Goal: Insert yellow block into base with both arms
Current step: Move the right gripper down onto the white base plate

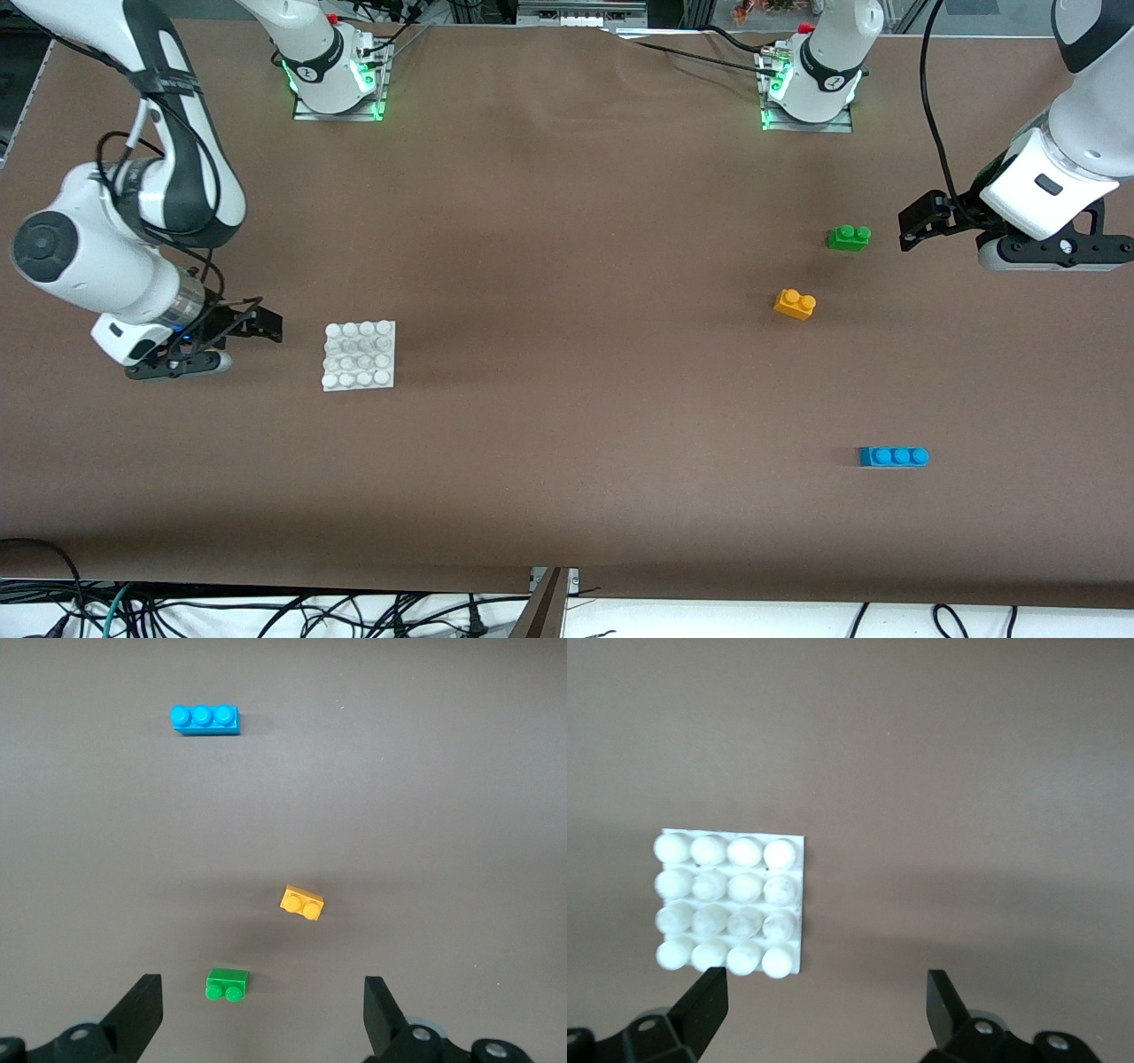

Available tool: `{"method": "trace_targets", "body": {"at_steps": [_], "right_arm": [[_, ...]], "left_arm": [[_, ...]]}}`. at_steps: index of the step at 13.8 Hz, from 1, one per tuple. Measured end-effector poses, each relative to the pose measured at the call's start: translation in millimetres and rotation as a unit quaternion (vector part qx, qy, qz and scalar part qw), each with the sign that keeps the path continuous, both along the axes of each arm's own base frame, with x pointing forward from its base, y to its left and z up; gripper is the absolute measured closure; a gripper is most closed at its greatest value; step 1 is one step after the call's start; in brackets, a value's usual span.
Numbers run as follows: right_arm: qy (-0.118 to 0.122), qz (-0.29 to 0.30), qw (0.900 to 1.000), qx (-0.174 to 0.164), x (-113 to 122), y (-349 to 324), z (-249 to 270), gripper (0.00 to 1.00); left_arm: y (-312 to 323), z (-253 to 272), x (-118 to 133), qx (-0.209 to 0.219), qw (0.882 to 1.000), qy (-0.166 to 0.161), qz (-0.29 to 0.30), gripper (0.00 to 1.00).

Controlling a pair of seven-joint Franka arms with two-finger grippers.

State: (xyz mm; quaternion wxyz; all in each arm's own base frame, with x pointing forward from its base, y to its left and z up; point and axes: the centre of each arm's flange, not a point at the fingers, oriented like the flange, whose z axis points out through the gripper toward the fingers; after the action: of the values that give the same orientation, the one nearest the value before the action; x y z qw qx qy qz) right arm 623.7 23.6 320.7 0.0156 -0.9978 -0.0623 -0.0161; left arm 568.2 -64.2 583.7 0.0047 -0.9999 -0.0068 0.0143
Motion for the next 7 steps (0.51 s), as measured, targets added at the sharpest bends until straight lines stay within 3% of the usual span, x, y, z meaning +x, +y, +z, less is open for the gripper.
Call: {"method": "trace_targets", "body": {"at_steps": [7], "right_arm": [[-0.026,-0.036,0.999,0.015,-14,38,-77,0.01]], "left_arm": [[0,0,0,0.000,1.000,0.000,0.000,0.00]]}}
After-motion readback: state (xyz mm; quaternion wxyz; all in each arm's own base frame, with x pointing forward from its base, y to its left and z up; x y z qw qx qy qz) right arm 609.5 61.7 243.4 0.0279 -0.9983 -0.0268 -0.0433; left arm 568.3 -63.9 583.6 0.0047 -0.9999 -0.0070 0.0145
